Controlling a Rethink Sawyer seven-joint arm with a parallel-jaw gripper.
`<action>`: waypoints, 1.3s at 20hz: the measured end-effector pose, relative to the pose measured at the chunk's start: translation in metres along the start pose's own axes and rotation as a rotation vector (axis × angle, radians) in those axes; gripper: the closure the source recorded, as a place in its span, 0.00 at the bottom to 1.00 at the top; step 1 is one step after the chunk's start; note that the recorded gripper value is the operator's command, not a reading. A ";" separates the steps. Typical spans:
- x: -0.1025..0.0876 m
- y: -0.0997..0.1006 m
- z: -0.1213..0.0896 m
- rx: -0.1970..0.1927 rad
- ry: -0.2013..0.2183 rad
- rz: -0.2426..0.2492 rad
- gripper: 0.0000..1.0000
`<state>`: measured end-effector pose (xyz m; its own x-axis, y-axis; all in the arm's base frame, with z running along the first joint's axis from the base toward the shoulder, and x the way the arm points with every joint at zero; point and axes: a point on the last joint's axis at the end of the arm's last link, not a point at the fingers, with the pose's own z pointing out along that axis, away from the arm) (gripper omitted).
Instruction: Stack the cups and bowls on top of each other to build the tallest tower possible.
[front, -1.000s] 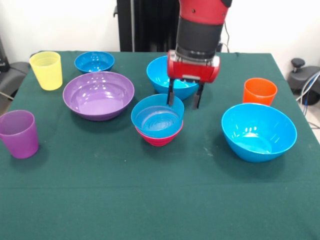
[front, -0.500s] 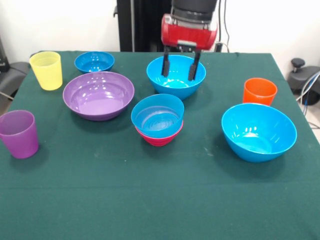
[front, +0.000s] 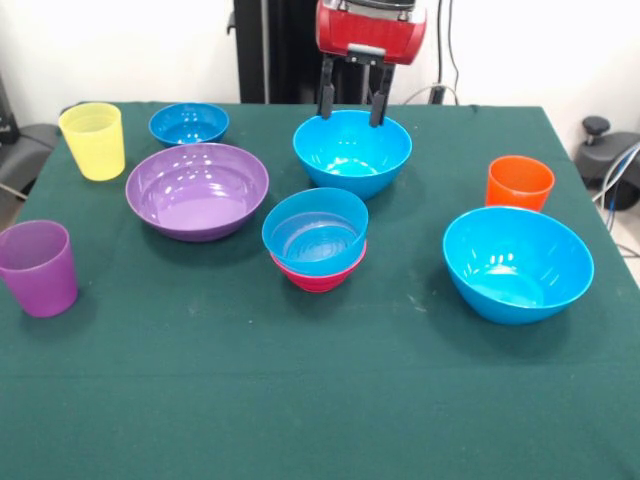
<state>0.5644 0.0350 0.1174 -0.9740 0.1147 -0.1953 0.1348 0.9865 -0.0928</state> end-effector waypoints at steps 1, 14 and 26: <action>0.005 0.001 0.002 -0.001 0.010 -0.003 0.00; 0.041 0.016 0.023 -0.010 0.072 -0.031 0.00; 0.082 0.043 0.069 -0.023 0.105 -0.087 0.00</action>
<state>0.5025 0.0793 0.0299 -0.9957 0.0385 -0.0840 0.0455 0.9956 -0.0823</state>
